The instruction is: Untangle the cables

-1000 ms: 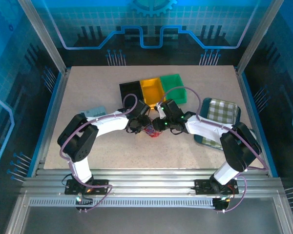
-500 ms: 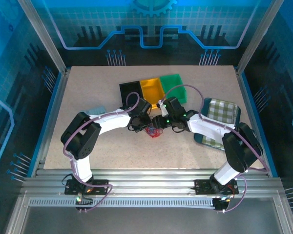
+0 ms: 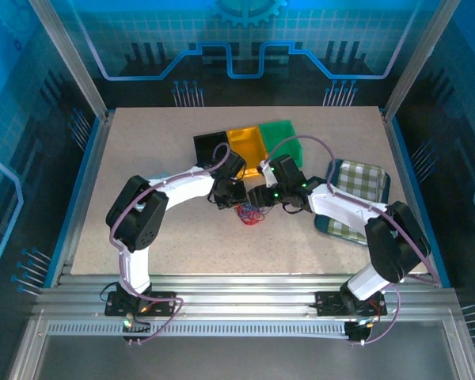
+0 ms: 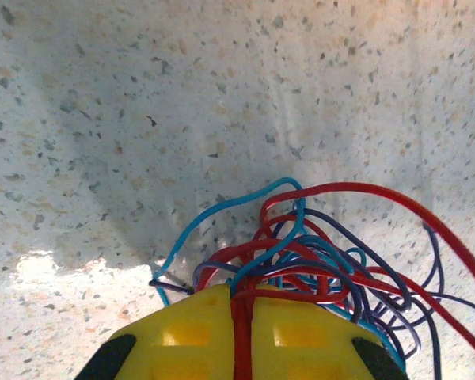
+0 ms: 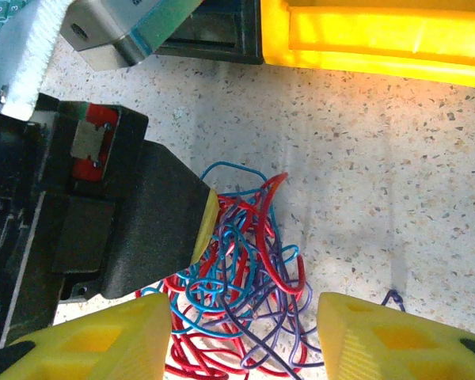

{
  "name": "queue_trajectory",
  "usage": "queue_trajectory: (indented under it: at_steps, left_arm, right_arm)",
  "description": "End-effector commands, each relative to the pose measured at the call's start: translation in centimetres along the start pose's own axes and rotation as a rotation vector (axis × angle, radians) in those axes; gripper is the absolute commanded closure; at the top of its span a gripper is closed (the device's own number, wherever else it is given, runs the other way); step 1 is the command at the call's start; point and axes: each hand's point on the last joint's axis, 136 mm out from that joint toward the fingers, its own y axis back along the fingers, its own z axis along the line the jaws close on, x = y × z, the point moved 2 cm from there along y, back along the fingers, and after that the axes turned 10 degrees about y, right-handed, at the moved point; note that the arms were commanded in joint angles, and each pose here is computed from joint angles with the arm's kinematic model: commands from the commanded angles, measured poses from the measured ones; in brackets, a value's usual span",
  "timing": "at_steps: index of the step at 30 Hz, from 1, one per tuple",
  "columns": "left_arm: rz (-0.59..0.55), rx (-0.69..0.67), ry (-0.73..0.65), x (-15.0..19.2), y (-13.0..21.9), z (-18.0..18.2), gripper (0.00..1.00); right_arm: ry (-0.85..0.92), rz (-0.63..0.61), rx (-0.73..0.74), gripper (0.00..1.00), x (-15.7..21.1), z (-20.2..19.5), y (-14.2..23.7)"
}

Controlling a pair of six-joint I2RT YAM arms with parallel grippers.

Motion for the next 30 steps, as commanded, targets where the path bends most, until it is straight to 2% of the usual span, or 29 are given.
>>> queue_trajectory:
  at_steps: [1,9,15,18,26,30]
  left_arm:
    - [0.063,-0.045,-0.044,0.5,0.1,0.7,1.0]
    - [0.058,-0.031,-0.036,-0.1,0.4,0.4,1.0]
    - [0.053,-0.033,-0.035,-0.4,0.4,0.1,1.0]
    - [0.056,-0.037,-0.032,-0.4,0.3,0.2,1.0]
    - [0.051,-0.044,-0.004,-0.4,0.0,0.5,1.0]
    - [0.042,-0.052,0.044,-0.3,-0.3,1.1,1.0]
  right_arm:
    - [-0.003,0.041,-0.026,0.48,0.7,0.0,-0.4]
    - [-0.015,0.074,-0.078,0.49,2.6,0.9,-0.9]
    - [-0.007,0.09,-0.103,0.53,3.5,1.7,-1.2]
    - [-0.015,0.092,-0.086,0.61,3.7,1.4,-1.3]
    - [-0.04,0.062,-0.01,0.98,3.1,0.0,-1.2]
    - [-0.071,-0.013,0.073,1.0,1.8,-1.3,0.2]
